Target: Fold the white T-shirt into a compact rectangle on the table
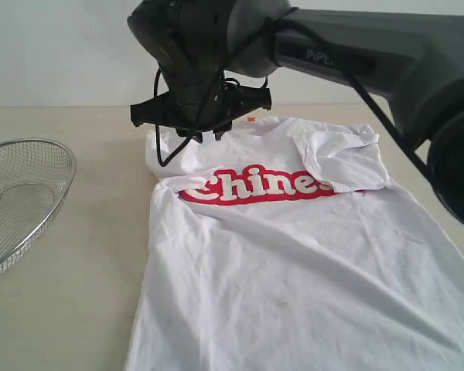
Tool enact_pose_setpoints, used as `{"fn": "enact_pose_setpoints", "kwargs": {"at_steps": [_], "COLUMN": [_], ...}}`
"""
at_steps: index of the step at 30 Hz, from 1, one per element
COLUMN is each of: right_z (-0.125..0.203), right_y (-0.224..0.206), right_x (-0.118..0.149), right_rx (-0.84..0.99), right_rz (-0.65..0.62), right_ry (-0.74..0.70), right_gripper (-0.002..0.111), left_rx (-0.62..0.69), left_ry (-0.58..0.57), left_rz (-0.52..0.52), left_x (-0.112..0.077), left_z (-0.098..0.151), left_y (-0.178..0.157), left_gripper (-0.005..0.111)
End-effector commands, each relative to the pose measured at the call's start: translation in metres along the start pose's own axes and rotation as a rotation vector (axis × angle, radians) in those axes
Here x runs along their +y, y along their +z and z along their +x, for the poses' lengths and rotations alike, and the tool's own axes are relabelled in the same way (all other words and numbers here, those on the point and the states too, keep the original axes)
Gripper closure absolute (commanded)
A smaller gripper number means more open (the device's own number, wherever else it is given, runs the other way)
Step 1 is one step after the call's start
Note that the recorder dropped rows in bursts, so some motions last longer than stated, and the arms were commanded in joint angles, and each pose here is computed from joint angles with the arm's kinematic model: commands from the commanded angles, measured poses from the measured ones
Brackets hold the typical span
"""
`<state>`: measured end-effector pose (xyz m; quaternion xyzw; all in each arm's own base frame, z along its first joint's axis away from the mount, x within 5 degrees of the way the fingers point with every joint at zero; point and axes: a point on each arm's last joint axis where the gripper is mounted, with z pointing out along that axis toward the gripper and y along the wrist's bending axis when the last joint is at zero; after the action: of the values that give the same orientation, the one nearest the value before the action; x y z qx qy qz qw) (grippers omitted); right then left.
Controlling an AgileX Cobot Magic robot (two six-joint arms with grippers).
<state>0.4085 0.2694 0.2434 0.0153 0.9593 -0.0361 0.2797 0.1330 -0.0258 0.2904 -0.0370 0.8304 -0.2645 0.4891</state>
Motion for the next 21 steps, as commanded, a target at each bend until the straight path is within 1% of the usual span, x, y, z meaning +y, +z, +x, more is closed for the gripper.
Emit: {"fn": "enact_pose_setpoints", "kwargs": {"at_steps": [1,5,8,11,13,15,16,18,21], "right_z": [0.002,0.012,0.031,0.047,0.053,0.048,0.043,0.027,0.001], "right_y": [-0.021,-0.03,-0.029,-0.026,-0.024,-0.023,-0.021,-0.019,0.003], "right_x": [-0.011,-0.014,-0.017,-0.023,-0.026,-0.027,-0.029,-0.036,-0.054], "right_rx": [0.046,0.053,0.08,0.058,0.002,-0.059,-0.076,-0.109,-0.121], "right_rz": [0.079,0.093,0.101,0.055,-0.026,-0.135,-0.163,-0.228,-0.352], "right_ry": [0.012,-0.029,-0.044,-0.066,-0.115,-0.214,-0.241,-0.196,-0.064], "right_gripper": [0.107,0.107,0.107,0.108,0.108,0.108,0.108,0.108,0.108], "left_rx": [0.037,0.045,0.06,0.063,0.074,0.084,0.084,0.081,0.069], "left_ry": [0.035,0.039,0.044,0.043,0.043,0.043,0.043,0.036,0.018], "left_rz": [0.008,0.015,0.028,0.031,0.04,0.049,0.049,0.055,0.065], "left_x": [0.0,-0.001,-0.002,-0.002,-0.003,-0.004,-0.004,-0.005,-0.006], "left_z": [0.005,0.005,0.007,0.007,0.008,0.009,0.009,0.009,0.007], "left_y": [0.0,0.0,0.0,0.0,0.0,-0.001,-0.001,-0.001,-0.001], "left_gripper": [0.102,0.102,0.102,0.102,0.102,0.102,0.102,0.102,0.102]}}
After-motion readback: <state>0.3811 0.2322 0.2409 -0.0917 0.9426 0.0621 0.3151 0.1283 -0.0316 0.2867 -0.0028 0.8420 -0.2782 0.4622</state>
